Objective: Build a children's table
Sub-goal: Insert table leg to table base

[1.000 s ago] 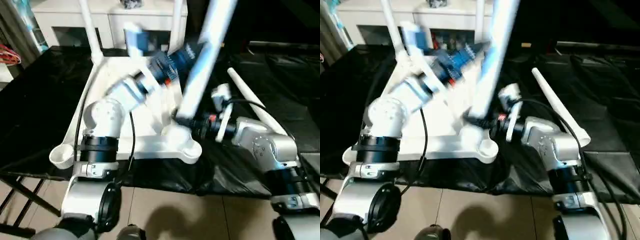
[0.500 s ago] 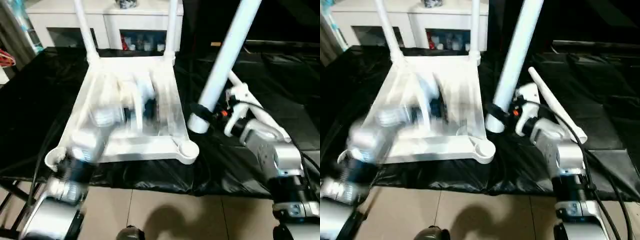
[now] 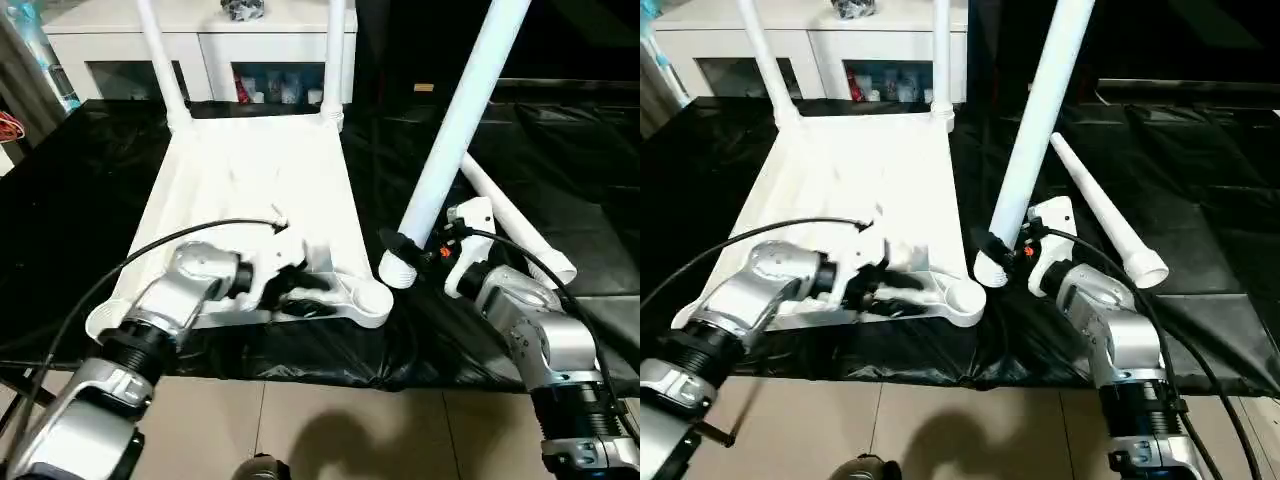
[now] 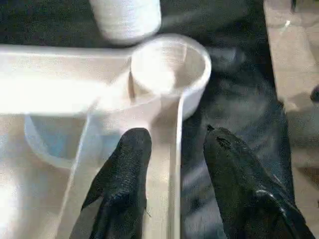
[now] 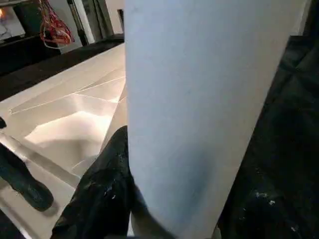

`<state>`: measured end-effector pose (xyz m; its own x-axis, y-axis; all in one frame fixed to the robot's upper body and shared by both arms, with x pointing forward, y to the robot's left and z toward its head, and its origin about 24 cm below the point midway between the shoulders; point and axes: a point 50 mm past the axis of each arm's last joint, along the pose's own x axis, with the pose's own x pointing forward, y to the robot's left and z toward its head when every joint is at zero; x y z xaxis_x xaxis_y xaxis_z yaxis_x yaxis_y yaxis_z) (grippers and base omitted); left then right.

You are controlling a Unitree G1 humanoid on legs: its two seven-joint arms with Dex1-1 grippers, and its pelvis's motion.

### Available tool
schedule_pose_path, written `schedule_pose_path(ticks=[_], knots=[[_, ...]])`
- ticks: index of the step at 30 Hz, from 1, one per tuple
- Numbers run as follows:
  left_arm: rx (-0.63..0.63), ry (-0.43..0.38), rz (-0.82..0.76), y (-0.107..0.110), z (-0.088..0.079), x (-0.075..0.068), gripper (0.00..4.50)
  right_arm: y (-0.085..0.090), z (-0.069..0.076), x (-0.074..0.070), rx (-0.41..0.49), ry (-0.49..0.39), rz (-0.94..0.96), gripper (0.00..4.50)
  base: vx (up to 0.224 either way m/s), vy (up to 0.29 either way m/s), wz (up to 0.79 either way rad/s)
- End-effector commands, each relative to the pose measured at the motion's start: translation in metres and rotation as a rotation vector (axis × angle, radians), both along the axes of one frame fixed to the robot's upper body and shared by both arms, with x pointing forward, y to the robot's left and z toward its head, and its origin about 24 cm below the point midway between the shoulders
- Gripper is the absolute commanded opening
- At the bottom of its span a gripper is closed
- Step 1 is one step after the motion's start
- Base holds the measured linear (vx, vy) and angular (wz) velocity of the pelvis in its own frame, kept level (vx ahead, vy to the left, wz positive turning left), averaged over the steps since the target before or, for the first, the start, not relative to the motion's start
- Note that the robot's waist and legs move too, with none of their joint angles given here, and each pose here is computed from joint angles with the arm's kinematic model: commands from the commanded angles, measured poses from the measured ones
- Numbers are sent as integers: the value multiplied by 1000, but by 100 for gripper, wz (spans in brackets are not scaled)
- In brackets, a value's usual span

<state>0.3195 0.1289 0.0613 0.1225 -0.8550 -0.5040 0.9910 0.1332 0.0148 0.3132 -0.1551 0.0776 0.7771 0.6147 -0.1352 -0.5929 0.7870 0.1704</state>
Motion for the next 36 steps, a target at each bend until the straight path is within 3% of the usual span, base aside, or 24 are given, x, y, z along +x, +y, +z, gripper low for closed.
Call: schedule_pose_path(ticks=[1, 19, 31, 36], knots=[[41, -10, -21, 3, -1, 1, 172, 3, 6, -1, -5, -35, 7, 189, 0, 0, 0], [47, 8, -33, 8, -8, -1, 3, 7, 5, 1, -26, -41, 33, 189, 0, 0, 0], [10, 27, -27, 6, -13, -4, 0, 14, 9, -2, -31, -37, 127, 189, 0, 0, 0], [20, -1, 104, -5, -17, 5, 0, 19, 20, -7, -21, -28, 264, 189, 0, 0, 0]])
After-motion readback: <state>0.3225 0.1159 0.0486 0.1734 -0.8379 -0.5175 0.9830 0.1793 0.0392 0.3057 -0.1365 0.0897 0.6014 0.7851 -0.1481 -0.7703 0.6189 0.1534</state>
